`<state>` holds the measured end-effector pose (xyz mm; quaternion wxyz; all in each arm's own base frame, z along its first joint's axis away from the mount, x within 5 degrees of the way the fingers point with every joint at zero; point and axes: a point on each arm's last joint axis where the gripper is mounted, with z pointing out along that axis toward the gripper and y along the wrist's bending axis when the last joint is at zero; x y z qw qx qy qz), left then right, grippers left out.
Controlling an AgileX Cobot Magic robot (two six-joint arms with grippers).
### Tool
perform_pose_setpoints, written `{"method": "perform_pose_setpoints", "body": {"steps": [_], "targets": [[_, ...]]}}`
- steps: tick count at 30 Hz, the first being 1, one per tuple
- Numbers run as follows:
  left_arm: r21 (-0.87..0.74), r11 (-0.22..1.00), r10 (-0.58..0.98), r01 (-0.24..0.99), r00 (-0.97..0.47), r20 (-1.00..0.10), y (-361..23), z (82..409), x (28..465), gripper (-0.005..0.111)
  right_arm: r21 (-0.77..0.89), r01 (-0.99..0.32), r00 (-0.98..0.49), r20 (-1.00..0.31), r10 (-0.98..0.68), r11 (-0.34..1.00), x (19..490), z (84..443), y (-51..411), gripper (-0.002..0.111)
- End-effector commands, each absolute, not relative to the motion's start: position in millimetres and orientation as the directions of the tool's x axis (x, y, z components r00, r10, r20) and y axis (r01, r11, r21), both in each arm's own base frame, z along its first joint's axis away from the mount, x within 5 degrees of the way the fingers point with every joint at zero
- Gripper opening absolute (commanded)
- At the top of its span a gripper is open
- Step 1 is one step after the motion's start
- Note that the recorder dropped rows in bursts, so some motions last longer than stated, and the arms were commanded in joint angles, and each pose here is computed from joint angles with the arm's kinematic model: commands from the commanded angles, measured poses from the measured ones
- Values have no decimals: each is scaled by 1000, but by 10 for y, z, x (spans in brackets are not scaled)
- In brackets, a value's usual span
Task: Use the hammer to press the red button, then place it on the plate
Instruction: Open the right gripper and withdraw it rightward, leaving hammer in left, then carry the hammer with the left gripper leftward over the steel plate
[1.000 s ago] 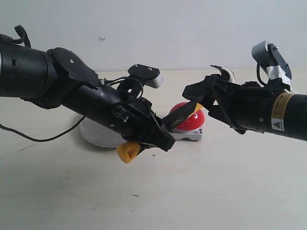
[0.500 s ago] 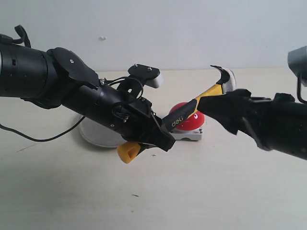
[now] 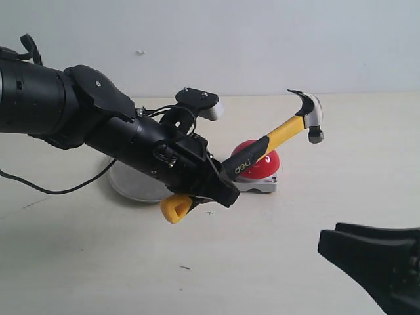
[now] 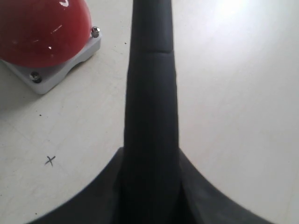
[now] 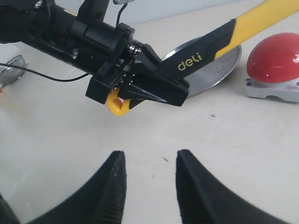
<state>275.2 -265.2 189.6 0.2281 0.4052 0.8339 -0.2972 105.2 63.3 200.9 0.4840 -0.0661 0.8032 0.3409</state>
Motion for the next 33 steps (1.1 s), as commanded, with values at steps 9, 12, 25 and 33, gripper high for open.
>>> {"method": "perform_pose_setpoints", "body": {"steps": [9,12,25,33], "targets": [[-264,490,493,831,-514,-702,-2623,2245,2735,0,464,-490,-397,-872,285,738,665,1982,548,0],[-275,490,467,827,-515,-719,-2621,2323,2721,0,459,-482,-323,-885,336,746,612,2041,496,0],[-360,465,329,809,-536,-778,-2692,2458,2729,0,422,-540,-234,-907,351,729,414,2077,470,0],[-386,466,295,796,-551,-781,-2703,2479,2735,0,344,-547,-210,-939,273,763,415,2050,468,0]]}}
